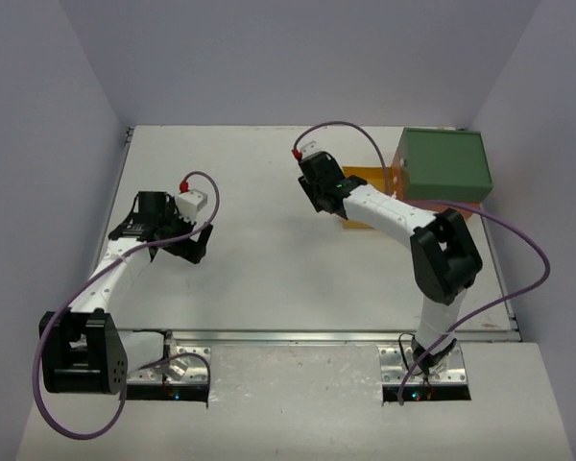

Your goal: Organize the makeup

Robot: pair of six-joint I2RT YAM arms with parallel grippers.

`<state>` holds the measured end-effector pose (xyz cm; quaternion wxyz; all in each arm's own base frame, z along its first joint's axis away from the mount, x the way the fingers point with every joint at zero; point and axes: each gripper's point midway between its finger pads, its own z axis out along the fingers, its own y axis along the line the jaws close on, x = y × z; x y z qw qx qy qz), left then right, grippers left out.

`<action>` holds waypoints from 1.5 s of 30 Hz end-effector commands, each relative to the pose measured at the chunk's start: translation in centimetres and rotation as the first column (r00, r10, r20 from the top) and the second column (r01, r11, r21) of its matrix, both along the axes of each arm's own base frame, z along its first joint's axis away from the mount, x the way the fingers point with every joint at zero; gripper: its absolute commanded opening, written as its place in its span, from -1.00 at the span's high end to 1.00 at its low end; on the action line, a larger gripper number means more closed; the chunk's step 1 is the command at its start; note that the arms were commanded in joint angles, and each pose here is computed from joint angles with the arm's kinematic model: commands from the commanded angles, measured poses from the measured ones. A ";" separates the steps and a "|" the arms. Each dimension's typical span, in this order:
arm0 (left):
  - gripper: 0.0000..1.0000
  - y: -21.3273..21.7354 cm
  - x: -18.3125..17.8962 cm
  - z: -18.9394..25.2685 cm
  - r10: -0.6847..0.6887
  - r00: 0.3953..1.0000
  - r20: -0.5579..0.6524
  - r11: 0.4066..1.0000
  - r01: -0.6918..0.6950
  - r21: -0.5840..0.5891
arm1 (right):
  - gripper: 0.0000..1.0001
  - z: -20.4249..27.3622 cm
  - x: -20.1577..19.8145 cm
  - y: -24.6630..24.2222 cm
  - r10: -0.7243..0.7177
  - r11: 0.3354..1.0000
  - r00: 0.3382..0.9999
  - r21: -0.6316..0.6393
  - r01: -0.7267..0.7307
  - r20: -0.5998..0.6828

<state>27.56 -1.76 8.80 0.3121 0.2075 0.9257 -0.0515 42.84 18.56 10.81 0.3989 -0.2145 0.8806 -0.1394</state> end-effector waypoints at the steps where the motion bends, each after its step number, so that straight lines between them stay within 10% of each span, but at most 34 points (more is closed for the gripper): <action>1: -1.00 1.8 -0.3 -0.1 0.045 0.995 0.088 0.995 -0.052 0.085 | -0.15 0.7 2.2 -4.1 -0.088 0.956 0.993 -0.275 0.106 0.075; 12: -1.00 2.1 -0.5 -1.3 0.060 0.992 0.110 0.993 -0.070 0.092 | -0.15 -1.6 2.3 -6.6 -0.090 0.840 0.993 -0.529 0.118 0.079; 45: -1.00 1.0 1.1 0.3 -0.054 0.987 0.148 0.996 0.042 0.083 | -0.17 0.8 2.7 -14.7 -0.067 0.617 0.979 -0.763 0.194 0.194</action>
